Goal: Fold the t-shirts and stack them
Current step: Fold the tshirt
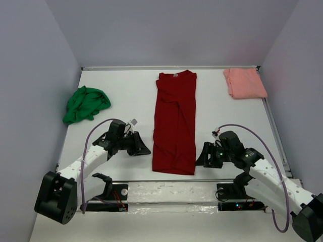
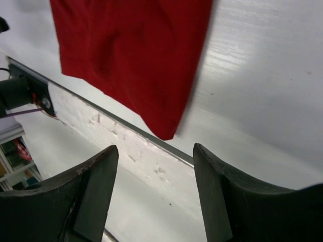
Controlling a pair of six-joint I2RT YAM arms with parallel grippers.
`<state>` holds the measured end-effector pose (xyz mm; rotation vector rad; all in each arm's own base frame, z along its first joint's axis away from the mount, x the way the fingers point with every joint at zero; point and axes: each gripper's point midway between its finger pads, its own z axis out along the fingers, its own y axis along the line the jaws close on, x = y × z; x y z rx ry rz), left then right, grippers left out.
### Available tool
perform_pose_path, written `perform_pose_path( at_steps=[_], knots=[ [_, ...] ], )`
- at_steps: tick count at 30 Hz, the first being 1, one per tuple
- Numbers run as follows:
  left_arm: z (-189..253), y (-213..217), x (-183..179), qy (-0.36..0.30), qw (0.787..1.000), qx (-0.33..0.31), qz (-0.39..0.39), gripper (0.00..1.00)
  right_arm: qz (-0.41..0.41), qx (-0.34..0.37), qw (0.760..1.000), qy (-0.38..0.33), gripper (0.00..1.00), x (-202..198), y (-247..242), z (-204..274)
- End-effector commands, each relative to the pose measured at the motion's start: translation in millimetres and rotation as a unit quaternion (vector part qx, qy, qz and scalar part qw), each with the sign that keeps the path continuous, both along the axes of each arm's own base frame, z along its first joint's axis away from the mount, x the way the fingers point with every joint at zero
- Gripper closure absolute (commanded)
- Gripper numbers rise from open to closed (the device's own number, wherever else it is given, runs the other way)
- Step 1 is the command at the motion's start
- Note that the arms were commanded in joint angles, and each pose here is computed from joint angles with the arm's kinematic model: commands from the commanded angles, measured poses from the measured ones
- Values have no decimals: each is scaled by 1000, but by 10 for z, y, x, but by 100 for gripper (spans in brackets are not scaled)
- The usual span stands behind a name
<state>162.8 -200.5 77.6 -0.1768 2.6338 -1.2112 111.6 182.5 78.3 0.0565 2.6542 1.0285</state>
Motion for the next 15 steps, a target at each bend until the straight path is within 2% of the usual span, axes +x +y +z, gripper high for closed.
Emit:
perform_pose_path(
  at_steps=[1,7,15],
  knots=[
    [-39,-29,-25,0,1000,6,0,79,-10,-14,1000,-26,33,127,64,-48],
    [-227,-49,-71,27,998,60,6,79,-1,-24,999,-23,33,148,198,-143],
    [-400,-63,-158,48,996,81,8,79,8,-36,999,-18,33,136,328,-228]
  ],
)
